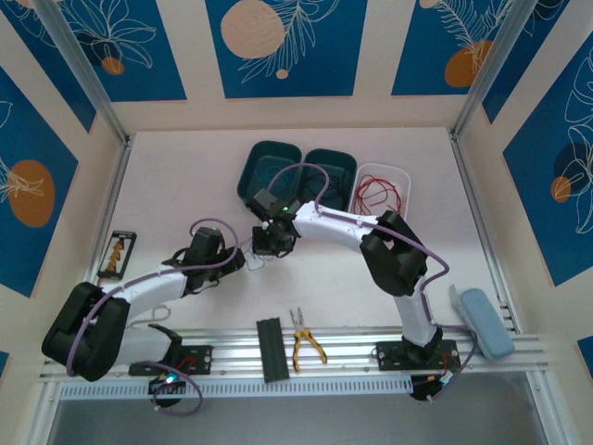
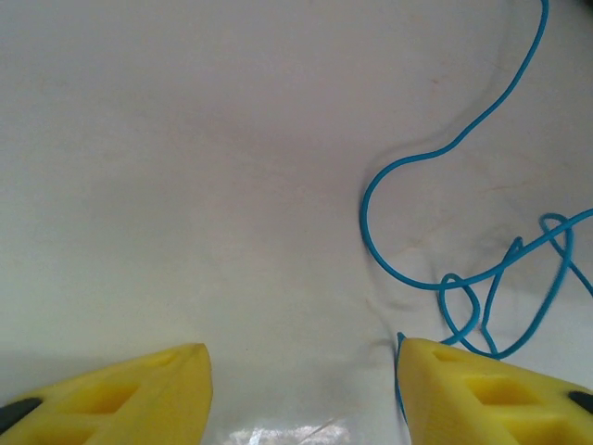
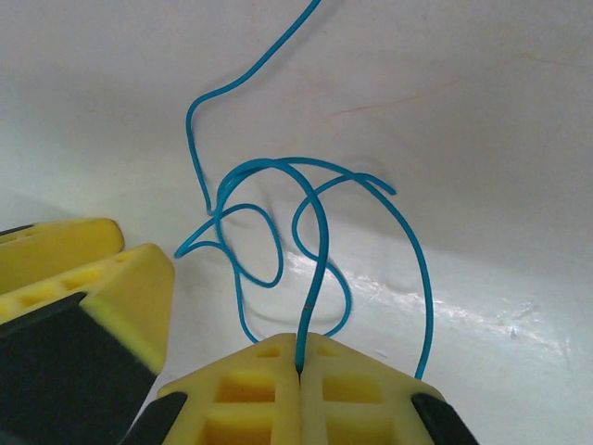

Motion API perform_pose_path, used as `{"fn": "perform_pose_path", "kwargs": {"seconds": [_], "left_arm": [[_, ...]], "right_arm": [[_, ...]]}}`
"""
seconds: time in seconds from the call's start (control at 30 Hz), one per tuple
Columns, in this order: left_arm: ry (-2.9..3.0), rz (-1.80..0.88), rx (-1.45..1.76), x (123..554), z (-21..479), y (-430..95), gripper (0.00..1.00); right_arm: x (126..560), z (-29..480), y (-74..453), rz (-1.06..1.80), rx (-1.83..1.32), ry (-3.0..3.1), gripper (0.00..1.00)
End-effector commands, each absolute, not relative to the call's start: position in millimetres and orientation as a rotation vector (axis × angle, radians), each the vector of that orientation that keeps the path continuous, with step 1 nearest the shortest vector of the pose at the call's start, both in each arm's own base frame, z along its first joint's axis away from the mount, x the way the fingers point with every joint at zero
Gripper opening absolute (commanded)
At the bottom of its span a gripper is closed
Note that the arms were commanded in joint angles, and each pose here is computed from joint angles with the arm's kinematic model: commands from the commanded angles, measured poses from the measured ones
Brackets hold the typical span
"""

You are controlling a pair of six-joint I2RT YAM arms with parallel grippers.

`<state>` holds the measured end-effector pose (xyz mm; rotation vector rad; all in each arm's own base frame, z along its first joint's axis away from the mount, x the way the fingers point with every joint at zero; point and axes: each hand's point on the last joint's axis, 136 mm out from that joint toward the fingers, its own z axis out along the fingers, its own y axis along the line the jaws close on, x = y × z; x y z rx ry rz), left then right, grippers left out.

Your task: Untangle the cables

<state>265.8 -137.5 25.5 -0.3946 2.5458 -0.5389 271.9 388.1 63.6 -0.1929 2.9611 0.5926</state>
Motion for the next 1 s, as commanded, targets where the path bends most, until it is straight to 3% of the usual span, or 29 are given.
{"fn": "perform_pose_path", "kwargs": {"seconds": [0.0, 0.5, 0.73, 0.97], "left_arm": [[2.542, -0.601, -0.276, 272.7, 26.4, -160.0, 0.52], [2.566, -0.701, -0.134, 283.9, 12.0, -206.6, 0.49], [2.553, -0.772, -0.083, 291.0, 14.2, -229.7, 0.53], [2.509, -0.656, -0.167, 289.8, 39.4, -206.5, 0.45]], "right_arm": [[267.7, 70.6, 391.3, 0.657, -0.176, 2.972, 0.00], [267.6, 66.3, 388.2, 0.653, -0.161, 2.985, 0.00], [267.7, 67.3, 387.0, 0.652, -0.155, 2.985, 0.00], [271.8, 68.7, 375.1, 0.624, -0.123, 2.983, 0.00]]}}
